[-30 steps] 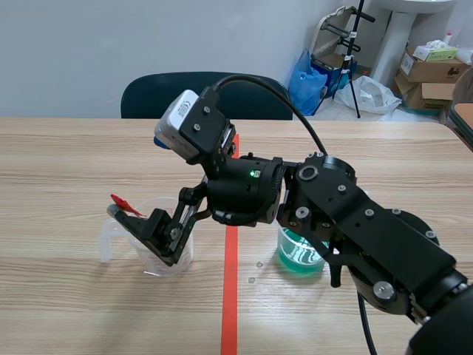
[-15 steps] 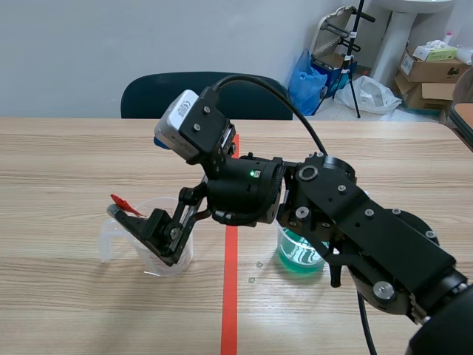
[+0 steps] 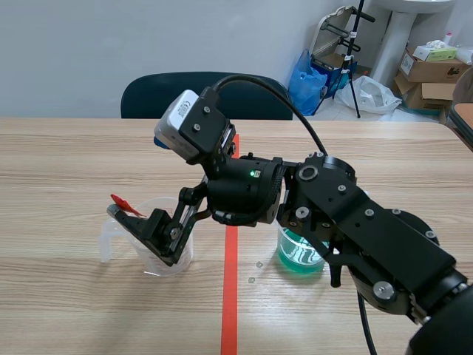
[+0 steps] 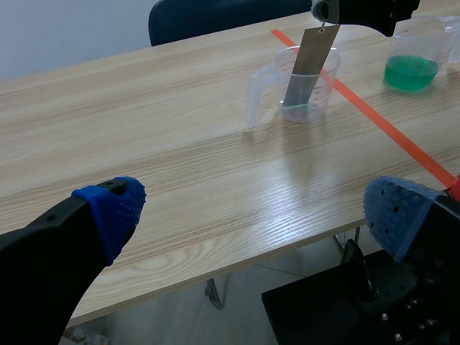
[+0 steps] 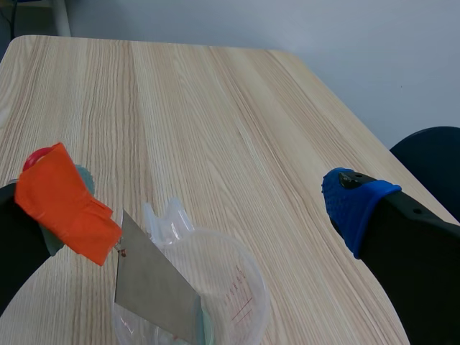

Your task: Do the redox reaction experiment

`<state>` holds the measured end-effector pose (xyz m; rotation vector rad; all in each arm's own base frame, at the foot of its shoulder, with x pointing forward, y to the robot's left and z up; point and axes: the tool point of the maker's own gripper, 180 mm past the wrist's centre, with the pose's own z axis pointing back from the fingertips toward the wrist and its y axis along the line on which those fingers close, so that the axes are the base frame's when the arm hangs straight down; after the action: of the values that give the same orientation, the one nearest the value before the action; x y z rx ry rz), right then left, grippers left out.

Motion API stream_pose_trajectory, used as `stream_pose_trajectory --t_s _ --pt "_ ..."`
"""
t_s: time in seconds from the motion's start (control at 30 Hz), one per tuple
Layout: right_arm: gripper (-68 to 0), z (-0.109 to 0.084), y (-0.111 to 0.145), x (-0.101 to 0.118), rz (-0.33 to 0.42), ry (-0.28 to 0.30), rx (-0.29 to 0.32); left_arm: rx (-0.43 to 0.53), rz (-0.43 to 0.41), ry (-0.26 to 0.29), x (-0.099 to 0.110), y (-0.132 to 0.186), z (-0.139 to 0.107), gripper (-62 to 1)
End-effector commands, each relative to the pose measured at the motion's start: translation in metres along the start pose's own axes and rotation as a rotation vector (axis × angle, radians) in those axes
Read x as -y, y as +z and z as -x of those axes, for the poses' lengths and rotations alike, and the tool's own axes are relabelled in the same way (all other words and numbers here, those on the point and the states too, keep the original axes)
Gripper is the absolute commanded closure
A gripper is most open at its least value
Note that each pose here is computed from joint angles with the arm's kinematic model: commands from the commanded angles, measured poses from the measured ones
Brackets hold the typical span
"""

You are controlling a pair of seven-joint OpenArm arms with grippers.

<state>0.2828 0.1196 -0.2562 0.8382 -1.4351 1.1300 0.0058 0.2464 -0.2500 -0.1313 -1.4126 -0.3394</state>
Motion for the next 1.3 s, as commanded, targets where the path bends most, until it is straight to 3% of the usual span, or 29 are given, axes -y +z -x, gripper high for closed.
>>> stream_pose_trajectory --t_s 0.0,0.5,0.93,1.27 --pt "-67.9 -0.012 -0.001 0.007 0.011 0.01 0.042 0.028 -0.004 0.0 0.0 -0.002 -0.006 -62.3" --pt "-67.9 -0.011 -0.001 0.007 0.009 0.009 0.034 0.028 -0.004 0.0 0.0 -0.002 -0.006 -62.3" --pt "-67.9 -0.01 -0.013 -0.027 -0.091 0.0 0.035 0.028 -0.004 0.0 -0.001 -0.002 -0.006 -62.3" --pt "-67.9 -0.025 0.014 -0.045 -0.098 0.042 0.053 0.029 -0.004 0.0 0.0 -0.002 -0.006 -62.3"
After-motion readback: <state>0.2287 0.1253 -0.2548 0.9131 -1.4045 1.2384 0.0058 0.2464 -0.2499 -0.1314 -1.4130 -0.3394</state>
